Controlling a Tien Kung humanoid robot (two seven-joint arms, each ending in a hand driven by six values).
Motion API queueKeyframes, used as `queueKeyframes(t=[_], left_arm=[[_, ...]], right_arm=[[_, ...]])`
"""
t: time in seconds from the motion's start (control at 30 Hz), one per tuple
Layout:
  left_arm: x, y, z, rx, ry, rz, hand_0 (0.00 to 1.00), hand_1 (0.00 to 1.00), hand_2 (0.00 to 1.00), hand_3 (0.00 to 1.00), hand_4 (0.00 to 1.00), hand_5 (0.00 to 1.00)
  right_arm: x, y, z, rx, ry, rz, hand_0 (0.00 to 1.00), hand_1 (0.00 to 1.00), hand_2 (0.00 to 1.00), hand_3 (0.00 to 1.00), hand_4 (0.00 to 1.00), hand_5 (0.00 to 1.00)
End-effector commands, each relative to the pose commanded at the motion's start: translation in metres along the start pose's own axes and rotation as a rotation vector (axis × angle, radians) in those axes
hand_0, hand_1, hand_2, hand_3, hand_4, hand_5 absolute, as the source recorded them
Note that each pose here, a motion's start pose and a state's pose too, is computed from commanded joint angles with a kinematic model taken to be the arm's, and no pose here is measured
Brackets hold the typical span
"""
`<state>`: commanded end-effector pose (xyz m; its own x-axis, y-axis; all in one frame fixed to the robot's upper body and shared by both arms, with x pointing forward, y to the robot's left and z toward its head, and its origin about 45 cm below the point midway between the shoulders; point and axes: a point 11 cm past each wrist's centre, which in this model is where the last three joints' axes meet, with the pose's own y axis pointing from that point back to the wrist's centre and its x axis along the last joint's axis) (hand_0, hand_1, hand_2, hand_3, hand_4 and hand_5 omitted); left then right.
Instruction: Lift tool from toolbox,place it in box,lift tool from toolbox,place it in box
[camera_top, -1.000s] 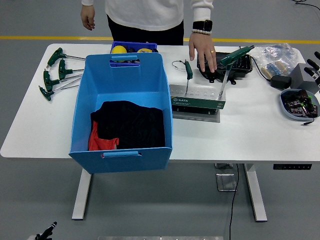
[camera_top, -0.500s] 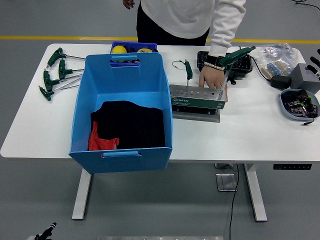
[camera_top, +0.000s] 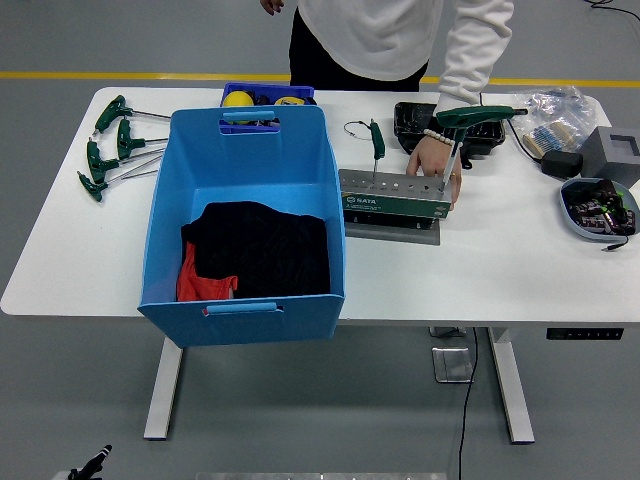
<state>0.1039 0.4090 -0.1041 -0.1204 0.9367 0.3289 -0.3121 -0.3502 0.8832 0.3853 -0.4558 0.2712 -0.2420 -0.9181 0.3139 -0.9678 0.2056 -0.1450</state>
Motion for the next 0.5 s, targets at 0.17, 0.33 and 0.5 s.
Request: queueKeyframes(t=[0.17,0.33,0.5], left_arm=[[-0.001,0.0,0.0,-0.001,0.003,0.0,0.77,0.803,0.812,0.78,0.793,0.774],[0.0,0.0,0.0,0.0,-0.001,0.0,0.768,0.801,0.809,0.78,0.793,0.774],[0.002,0.0,0.001,-0.001,0.0,0.004,0.769,0.801,0.806,0.78,0.794,0.775]], right_arm=[[-0.002,-0.006,-0.013,0.072,0.253,-0.002,0.89,0.858,0.886,0.922,0.998,0.907],[-0.016,-0.019,-0.036,0.164,0.501,-0.082,0.916,0.878,0.91,0.951,0.998,0.81],[-0.037,-0.024,-0.049,0.236,0.727,-0.193,0.942,0.897,0.936,0.978,0.998,0.76]])
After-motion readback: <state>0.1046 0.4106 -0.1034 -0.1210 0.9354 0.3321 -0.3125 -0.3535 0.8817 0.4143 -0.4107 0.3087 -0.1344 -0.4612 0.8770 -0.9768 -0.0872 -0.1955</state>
